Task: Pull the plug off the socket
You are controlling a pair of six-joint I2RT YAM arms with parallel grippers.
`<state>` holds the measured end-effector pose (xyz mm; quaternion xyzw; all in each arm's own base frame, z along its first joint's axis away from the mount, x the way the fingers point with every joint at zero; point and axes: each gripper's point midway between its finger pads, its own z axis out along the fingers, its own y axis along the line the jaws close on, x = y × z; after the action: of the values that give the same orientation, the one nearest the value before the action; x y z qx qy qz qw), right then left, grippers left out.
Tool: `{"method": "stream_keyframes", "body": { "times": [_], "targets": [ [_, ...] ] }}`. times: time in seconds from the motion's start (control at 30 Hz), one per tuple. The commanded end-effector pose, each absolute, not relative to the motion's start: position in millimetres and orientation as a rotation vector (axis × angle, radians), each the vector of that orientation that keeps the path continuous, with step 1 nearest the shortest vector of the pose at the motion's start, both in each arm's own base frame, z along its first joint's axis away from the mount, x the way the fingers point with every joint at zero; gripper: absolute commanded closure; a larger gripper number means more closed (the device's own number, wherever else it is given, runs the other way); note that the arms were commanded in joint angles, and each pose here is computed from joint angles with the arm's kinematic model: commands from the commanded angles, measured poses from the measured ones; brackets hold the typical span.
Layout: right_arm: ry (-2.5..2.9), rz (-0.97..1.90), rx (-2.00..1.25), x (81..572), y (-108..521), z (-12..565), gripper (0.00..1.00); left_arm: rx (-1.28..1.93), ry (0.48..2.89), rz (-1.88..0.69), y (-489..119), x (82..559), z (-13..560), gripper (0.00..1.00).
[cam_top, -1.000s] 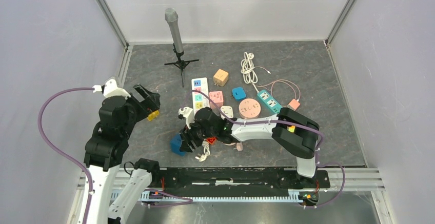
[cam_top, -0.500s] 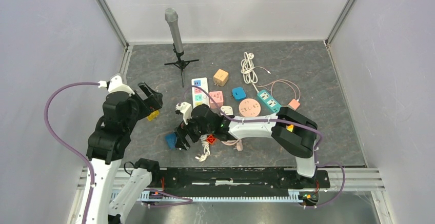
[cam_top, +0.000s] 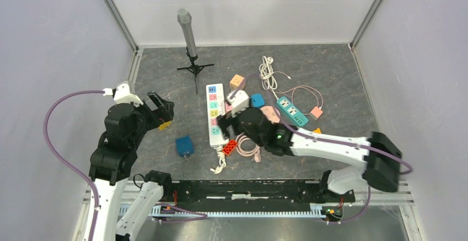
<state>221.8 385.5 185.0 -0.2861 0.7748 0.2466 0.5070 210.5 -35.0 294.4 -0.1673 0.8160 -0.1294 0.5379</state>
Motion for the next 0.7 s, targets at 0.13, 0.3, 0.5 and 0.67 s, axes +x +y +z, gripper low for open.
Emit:
{"method": "stream_keyframes", "body": {
  "times": [0.13, 0.3, 0.5, 0.67],
  "targets": [
    [1.717, -0.37, -0.185, 262, 147, 274, 0.02, -0.283, 1.788, -0.271, -27, 199, 342, 0.0],
    [1.642, -0.337, 0.069, 229, 68, 346, 0.02, -0.267, 1.687, -0.216, -12, 178, 379, 0.0],
    [1.511, -0.125, 0.182, 196, 7, 398, 0.02, -0.214, 1.574, -0.225, -9, 152, 419, 0.0],
    [1.388, 0.019, 0.226, 180, -18, 418, 0.02, -0.224, 1.495, -0.225, -2, 134, 442, 0.0]
  ]
}}
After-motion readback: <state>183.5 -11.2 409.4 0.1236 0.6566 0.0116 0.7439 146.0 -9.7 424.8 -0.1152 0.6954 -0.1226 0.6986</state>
